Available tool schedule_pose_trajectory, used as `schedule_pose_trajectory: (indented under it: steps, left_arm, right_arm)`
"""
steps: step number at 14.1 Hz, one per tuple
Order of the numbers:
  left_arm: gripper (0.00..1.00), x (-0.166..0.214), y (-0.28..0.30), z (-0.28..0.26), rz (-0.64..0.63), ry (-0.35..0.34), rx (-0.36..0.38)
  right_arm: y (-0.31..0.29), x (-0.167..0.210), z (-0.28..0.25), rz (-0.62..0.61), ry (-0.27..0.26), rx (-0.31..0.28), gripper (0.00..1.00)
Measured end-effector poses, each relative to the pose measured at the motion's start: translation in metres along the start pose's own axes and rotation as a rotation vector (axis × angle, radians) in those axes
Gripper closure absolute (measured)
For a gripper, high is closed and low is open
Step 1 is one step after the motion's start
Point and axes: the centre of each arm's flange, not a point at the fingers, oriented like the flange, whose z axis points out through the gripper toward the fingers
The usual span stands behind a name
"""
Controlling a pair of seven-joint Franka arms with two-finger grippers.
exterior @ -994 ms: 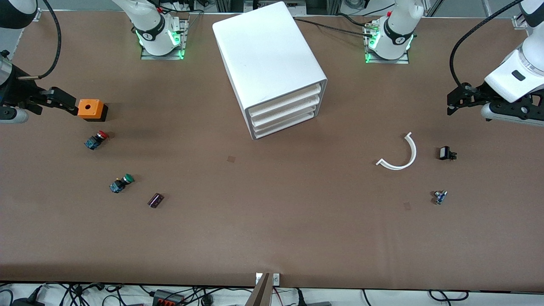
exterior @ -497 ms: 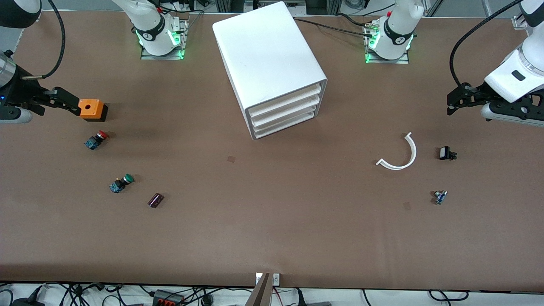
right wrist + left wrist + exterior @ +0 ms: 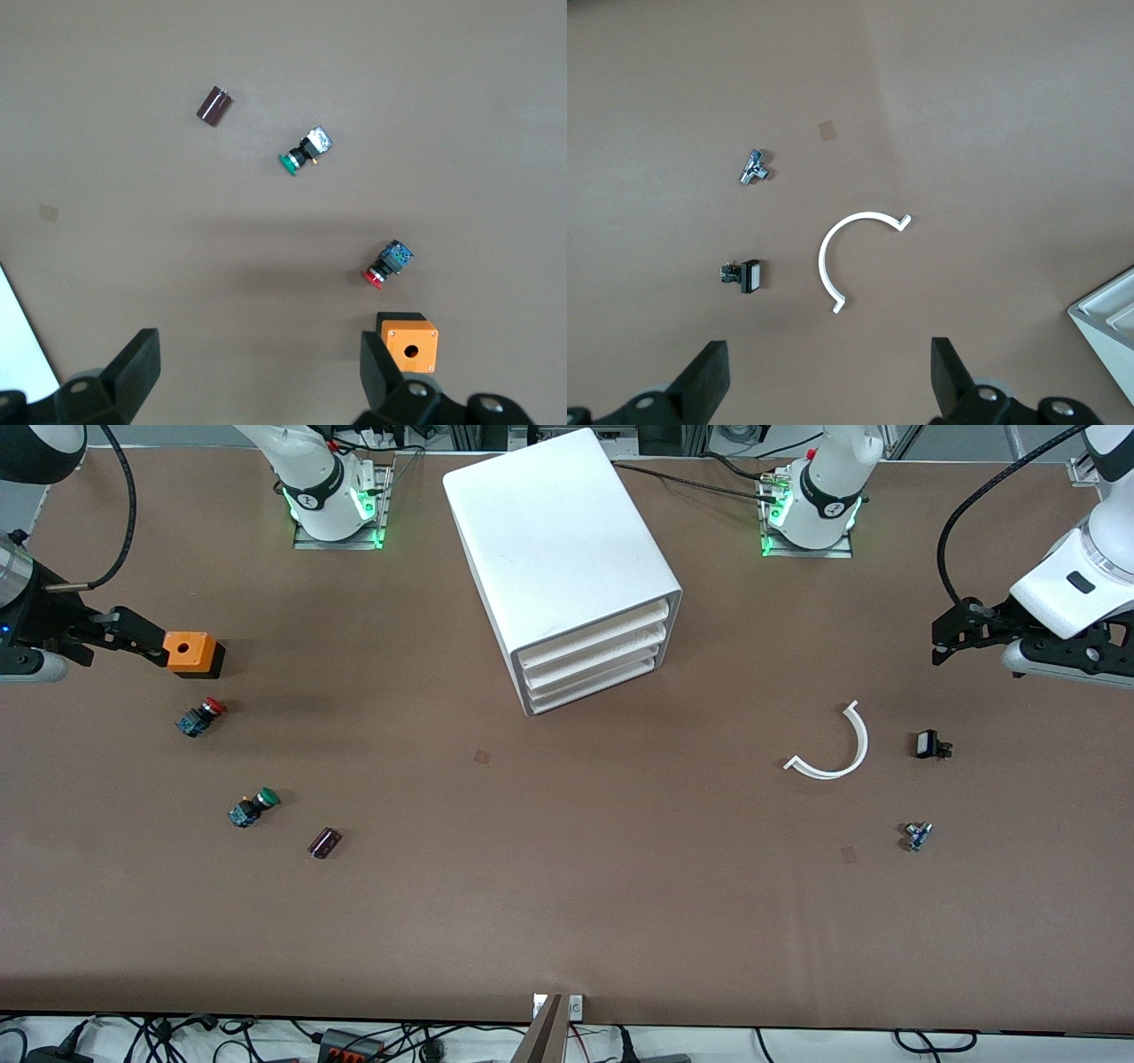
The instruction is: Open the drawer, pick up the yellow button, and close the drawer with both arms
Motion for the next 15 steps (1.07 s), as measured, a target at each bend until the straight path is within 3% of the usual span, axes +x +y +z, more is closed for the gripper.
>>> schedule_pose_trajectory:
  steps: [11, 15]
  left_arm:
    - [0.00, 0.000, 0.000, 0.001, 0.000, -0.003, 0.000]
    - [0.00, 0.005, 0.000, 0.030, -0.001, -0.090, -0.023]
  right_arm:
    - [-0.001, 0.000, -0.001, -0.002, 0.005, 0.000, 0.00]
    - [-0.001, 0.000, -0.001, -0.002, 0.005, 0.000, 0.00]
